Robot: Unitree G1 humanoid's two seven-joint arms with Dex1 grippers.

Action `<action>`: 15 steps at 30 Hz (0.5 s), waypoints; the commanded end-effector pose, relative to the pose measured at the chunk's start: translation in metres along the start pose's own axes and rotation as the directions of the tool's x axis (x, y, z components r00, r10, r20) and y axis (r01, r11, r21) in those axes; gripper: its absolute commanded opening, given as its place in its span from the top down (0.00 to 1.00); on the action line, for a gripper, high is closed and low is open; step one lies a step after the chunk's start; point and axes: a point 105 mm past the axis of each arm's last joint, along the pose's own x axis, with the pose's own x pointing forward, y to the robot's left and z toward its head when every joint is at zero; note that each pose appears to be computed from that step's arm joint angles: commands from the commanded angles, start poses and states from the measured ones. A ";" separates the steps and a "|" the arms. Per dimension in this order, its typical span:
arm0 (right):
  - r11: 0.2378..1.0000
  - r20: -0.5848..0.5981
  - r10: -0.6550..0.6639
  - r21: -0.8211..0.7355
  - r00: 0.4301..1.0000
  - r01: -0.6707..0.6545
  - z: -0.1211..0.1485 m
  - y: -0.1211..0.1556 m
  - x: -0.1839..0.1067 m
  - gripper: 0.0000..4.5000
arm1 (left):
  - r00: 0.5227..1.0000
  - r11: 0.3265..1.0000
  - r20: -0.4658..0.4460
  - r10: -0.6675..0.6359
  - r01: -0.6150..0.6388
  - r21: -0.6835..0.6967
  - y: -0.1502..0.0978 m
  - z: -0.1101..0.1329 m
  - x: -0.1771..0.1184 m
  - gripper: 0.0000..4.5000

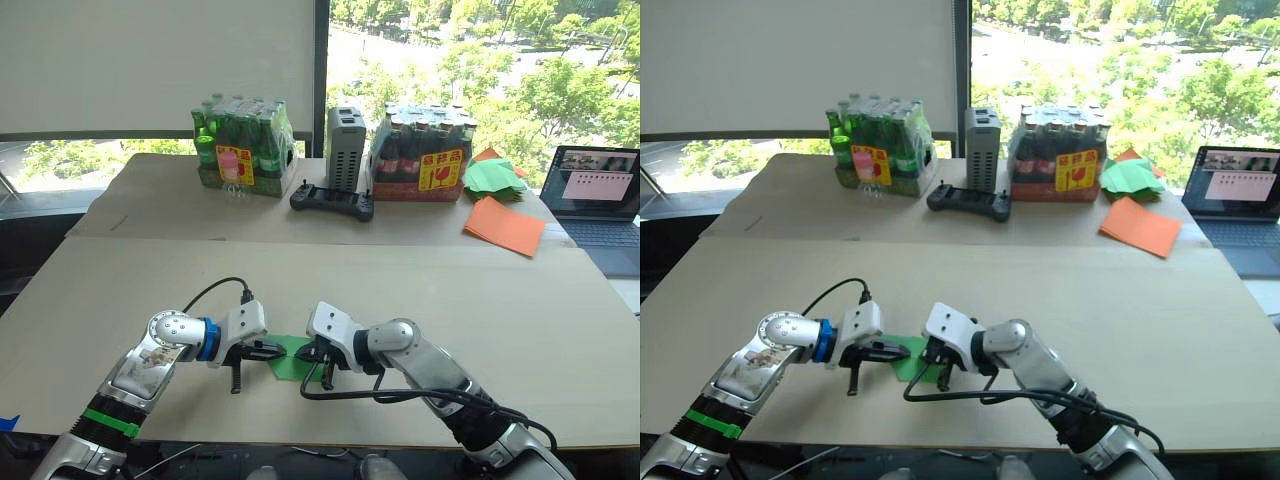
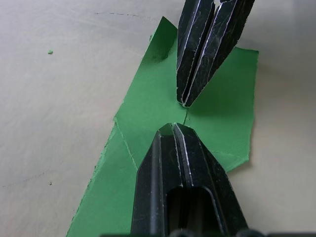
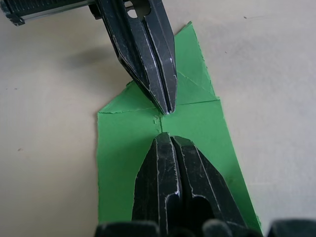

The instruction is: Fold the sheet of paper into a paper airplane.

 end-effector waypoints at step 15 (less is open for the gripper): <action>0.994 -0.194 -0.044 0.093 0.980 0.063 -0.058 0.001 -0.033 0.99 | 0.999 1.000 -0.044 0.010 -0.009 0.017 0.000 -0.007 0.000 1.00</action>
